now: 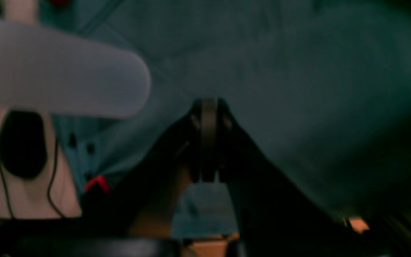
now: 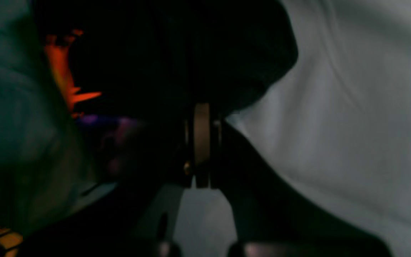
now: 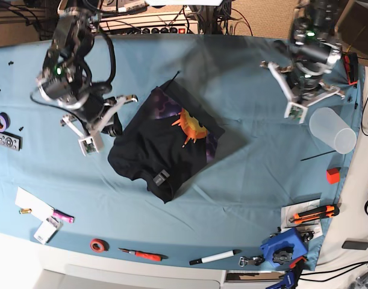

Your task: Layout the t-shirt on the table in an organized manner, then fold the t-shirt properly

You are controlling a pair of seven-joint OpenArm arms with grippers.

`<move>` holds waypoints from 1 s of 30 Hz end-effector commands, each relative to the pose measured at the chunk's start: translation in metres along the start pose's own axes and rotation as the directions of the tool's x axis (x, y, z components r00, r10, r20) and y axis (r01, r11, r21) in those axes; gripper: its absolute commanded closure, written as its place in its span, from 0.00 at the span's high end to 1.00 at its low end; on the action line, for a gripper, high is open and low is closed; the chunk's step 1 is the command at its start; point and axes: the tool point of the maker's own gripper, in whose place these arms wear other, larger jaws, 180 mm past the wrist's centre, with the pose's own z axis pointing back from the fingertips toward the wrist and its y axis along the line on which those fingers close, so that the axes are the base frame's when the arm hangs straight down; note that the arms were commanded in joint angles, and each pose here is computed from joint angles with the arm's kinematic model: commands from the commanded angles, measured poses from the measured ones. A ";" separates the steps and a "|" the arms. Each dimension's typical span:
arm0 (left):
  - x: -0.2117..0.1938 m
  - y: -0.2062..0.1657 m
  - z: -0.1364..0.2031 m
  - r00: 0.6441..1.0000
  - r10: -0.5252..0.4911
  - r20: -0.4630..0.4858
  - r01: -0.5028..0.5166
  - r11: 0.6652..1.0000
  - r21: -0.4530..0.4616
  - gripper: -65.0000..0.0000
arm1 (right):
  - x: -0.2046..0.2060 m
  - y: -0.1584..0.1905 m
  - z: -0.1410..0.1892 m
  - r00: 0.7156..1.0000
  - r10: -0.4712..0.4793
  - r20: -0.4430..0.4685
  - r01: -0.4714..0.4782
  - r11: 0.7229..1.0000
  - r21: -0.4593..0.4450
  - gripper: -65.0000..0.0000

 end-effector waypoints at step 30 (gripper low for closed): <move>-0.199 -0.054 0.095 0.839 -0.038 -0.543 -0.060 0.985 -0.163 0.00 | -0.238 0.041 0.127 0.768 -0.046 -0.639 0.100 0.994 0.049 0.00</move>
